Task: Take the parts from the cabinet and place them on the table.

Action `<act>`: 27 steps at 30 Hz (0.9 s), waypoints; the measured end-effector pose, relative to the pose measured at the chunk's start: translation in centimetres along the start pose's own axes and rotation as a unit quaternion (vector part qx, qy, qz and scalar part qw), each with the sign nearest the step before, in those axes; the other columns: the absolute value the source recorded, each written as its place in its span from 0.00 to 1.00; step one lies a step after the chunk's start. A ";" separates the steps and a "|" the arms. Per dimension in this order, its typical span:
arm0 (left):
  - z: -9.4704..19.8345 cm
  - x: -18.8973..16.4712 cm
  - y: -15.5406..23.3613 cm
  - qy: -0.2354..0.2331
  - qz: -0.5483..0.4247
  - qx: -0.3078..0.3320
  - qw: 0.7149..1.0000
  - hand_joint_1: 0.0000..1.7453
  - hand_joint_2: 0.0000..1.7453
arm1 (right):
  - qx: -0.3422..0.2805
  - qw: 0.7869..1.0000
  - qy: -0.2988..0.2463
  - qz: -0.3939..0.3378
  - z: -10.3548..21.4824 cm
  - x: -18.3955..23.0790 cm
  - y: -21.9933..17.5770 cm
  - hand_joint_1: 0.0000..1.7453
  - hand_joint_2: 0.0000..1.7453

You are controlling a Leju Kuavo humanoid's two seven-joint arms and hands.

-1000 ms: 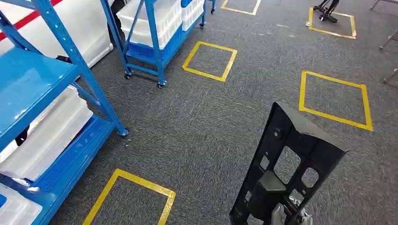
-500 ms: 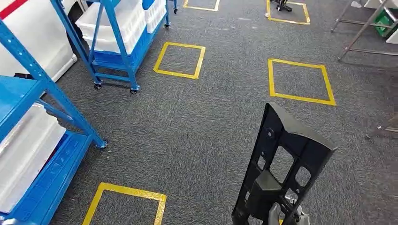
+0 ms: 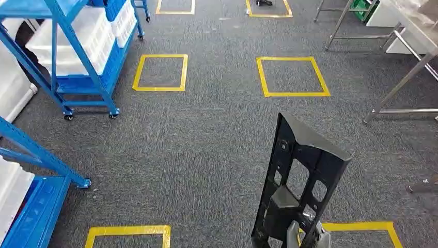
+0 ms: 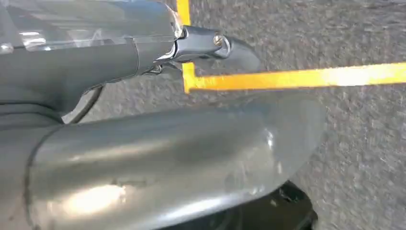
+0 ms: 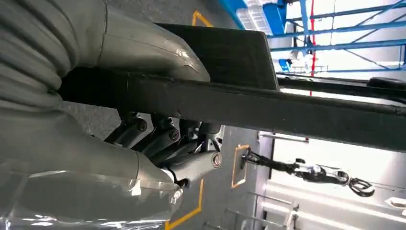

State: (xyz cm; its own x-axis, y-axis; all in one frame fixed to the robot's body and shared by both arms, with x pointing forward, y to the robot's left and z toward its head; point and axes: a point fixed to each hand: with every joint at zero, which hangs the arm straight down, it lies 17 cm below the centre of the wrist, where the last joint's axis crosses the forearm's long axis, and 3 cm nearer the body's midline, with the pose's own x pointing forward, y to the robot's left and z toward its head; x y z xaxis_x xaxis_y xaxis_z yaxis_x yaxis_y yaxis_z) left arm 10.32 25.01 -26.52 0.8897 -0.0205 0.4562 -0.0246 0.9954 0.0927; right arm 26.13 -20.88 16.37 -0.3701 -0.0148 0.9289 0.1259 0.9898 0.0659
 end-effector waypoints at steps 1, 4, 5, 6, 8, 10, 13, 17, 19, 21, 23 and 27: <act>0.0 0.0 0.1 0.000 0.000 0.001 1.000 0.00 0.00 | 0.000 1.000 0.001 0.000 0.0 0.0 0.0 1.00 1.00; -0.1 0.3 0.3 -0.003 0.000 0.003 1.000 0.00 0.00 | 0.000 1.000 0.002 0.001 0.1 -0.1 0.0 1.00 1.00; -0.1 0.2 0.3 -0.002 0.000 0.003 1.000 0.00 0.00 | 0.000 1.000 0.000 0.000 0.0 0.0 0.1 1.00 1.00; 0.0 0.0 0.3 -0.002 0.000 0.003 1.000 0.00 0.00 | 0.000 1.000 -0.002 -0.001 -0.2 0.0 0.1 1.00 1.00; 0.0 -0.2 0.3 0.000 -0.001 0.002 1.000 0.00 0.00 | 0.001 1.000 -0.002 -0.003 -0.1 0.1 0.3 1.00 1.00; 0.0 -0.1 0.3 -0.002 -0.001 0.002 1.000 0.00 0.00 | 0.001 1.000 -0.001 -0.003 -0.1 0.0 0.2 1.00 1.00; 0.0 0.1 0.1 -0.003 -0.001 0.001 1.000 0.00 0.00 | 0.000 1.000 -0.001 -0.004 -0.1 0.1 0.2 1.00 1.00; -0.1 0.3 -0.1 -0.004 0.000 -0.001 1.000 0.00 0.00 | -0.001 1.000 0.000 -0.004 0.0 0.1 0.0 1.00 1.00; -0.1 0.4 -0.1 -0.004 0.000 -0.001 1.000 0.00 0.00 | -0.001 1.000 0.001 -0.004 0.1 0.1 0.0 1.00 1.00; -0.1 0.3 0.0 -0.003 0.002 0.000 1.000 0.00 0.00 | 0.001 1.000 -0.003 -0.005 -0.2 0.2 0.2 1.00 1.00; 0.0 -0.1 0.2 0.000 0.003 0.002 1.000 0.00 0.00 | 0.005 1.000 -0.004 -0.004 -0.3 0.2 0.5 1.00 1.00; 0.1 -0.2 0.3 0.001 0.005 0.003 1.000 0.00 0.00 | 0.013 1.000 0.001 -0.002 -0.1 -0.3 1.0 1.00 1.00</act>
State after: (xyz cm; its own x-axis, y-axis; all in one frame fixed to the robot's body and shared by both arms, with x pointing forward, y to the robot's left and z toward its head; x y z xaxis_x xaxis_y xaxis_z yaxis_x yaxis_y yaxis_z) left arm 10.06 25.30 -26.55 0.8899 -0.0109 0.4560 -0.0361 0.9949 0.0943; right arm 26.50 -19.92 16.19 -0.3695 -0.0184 0.9290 0.1014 0.9930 0.0600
